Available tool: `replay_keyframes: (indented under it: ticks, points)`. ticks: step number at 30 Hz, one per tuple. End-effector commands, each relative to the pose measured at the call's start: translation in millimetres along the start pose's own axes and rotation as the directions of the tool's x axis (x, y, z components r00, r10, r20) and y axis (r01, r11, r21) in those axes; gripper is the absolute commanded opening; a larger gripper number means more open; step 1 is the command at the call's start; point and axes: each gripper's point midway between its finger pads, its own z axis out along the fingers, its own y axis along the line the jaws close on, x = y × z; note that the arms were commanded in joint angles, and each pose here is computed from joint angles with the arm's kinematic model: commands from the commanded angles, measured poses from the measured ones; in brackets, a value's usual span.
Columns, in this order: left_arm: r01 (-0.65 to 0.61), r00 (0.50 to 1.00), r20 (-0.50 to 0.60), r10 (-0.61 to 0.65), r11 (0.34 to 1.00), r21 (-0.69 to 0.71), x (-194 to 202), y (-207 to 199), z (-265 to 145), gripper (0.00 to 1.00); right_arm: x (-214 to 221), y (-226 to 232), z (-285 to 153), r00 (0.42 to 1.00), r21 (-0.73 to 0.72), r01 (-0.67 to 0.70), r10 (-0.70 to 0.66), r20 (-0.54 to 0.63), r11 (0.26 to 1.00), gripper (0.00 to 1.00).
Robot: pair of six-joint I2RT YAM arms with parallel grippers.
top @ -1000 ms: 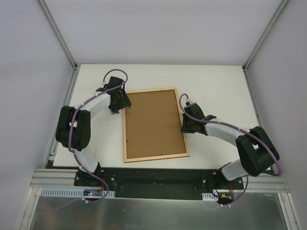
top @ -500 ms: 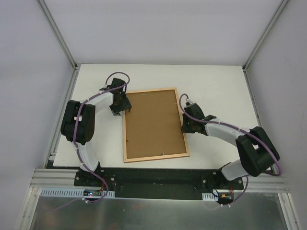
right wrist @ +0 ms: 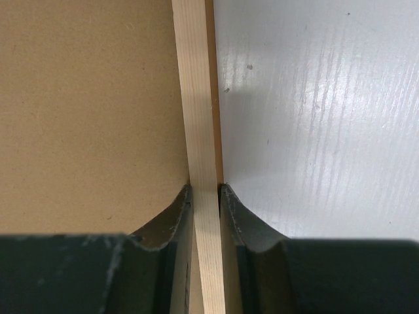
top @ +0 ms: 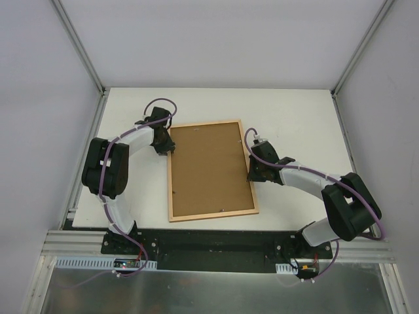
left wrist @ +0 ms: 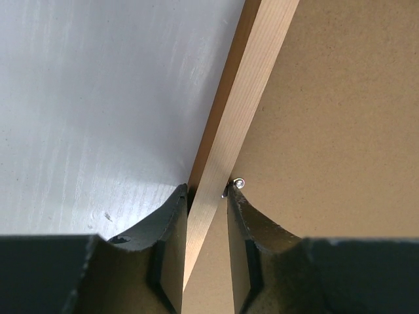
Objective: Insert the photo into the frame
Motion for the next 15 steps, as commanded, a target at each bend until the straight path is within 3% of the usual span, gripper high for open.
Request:
replay_keyframes:
  ticks: [1,7,15]
  points:
    - [-0.026,1.0,-0.02,0.024,0.995,-0.093,10.8,25.2,2.9,0.11,56.7,-32.0,7.3,0.981,0.112,0.054,-0.032,-0.19,0.992,0.01]
    - [-0.031,1.0,-0.002,0.031,0.993,-0.114,2.4,25.6,1.8,0.0,58.3,-33.4,7.0,0.981,0.114,0.053,-0.03,-0.192,0.992,0.01]
    - [-0.017,0.999,0.03,0.022,0.989,-0.147,-7.7,27.8,0.8,0.0,59.1,-36.7,5.1,0.982,0.124,0.05,-0.027,-0.185,0.991,0.01]
